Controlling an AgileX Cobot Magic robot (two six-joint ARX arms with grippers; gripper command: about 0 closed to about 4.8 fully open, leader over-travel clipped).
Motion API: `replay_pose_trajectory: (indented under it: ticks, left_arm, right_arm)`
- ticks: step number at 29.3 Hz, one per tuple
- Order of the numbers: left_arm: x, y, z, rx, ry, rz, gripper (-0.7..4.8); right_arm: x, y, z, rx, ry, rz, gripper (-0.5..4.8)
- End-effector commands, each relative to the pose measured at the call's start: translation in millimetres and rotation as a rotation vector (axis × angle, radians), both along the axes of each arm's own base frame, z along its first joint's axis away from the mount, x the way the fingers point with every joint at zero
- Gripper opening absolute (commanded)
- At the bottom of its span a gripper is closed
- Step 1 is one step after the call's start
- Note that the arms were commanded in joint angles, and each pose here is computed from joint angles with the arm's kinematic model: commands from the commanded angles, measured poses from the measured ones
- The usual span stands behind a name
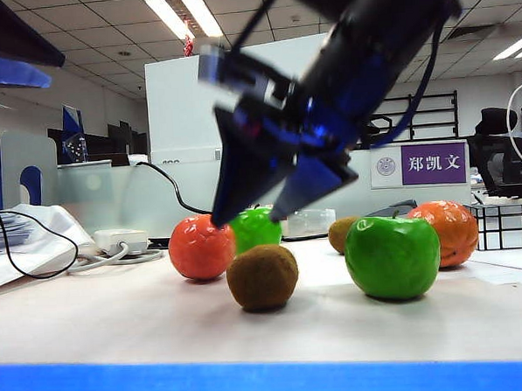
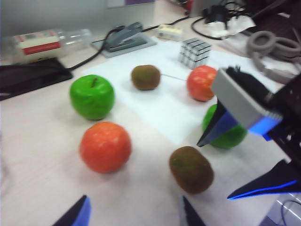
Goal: Put the same fruits together.
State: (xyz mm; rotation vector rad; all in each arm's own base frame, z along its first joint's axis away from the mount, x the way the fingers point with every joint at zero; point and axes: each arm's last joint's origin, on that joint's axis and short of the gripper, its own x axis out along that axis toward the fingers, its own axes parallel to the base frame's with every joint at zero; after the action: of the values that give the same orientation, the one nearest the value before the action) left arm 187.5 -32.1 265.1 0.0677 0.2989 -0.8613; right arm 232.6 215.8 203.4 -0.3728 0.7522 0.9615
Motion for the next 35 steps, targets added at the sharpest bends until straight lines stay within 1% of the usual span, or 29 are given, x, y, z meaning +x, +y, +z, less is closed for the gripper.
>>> replay_pose_trajectory:
  ticks: [1, 10, 15, 18, 22, 24, 25, 27, 28, 31, 34, 35]
  left_arm:
    - [0.2, 0.2, 2.0, 0.001, -0.011, 0.008, 2.47]
    - [0.1, 0.1, 1.7, 0.001, -0.009, 0.008, 2.47]
    - [0.1, 0.1, 1.7, -0.001, -0.006, 0.008, 2.47]
    - [0.1, 0.1, 1.7, -0.001, -0.005, 0.009, 2.47]
    - [0.1, 0.1, 1.7, -0.001, -0.006, 0.009, 2.47]
    - [0.1, 0.1, 1.7, -0.001, -0.006, 0.009, 2.47]
    - [0.1, 0.1, 1.7, -0.001, -0.006, 0.009, 2.47]
    - [0.1, 0.1, 1.7, -0.001, -0.006, 0.009, 2.47]
    - [0.1, 0.1, 1.7, -0.001, -0.006, 0.009, 2.47]
    - [0.1, 0.1, 1.7, -0.001, -0.006, 0.009, 2.47]
    - [0.0, 0.1, 1.6, -0.001, -0.005, 0.009, 2.47]
    - [0.0, 0.1, 1.4, -0.001, -0.004, 0.009, 2.47]
  right_arm:
    - [5.0, 3.0, -3.4, -0.029, -0.046, -0.042, 4.79]
    - [13.3, 7.8, -10.5, -0.022, -0.093, -0.072, 4.79]
    - [17.8, 11.9, -31.7, -0.067, -0.049, -0.072, 4.79]
    - [19.3, 13.1, -36.3, -0.074, -0.045, -0.074, 4.79]
    - [21.7, 13.2, -35.5, -0.087, -0.086, -0.109, 4.79]
    - [22.6, 13.5, -34.7, -0.083, -0.099, -0.116, 1.74]
    - [22.9, 13.9, -34.2, -0.078, -0.104, -0.116, 0.67]
    - [23.7, 14.6, -33.3, -0.067, -0.115, -0.116, 0.35]
    - [24.3, 15.0, -32.6, -0.06, -0.122, -0.117, -0.05]
    - [30.4, 18.2, -24.1, -0.011, -0.183, -0.13, -0.07]
    - [48.1, 15.5, -4.4, -0.002, -0.269, -0.206, -0.06]
    - [60.0, 9.5, 6.0, 0.011, -0.304, -0.23, -0.06]
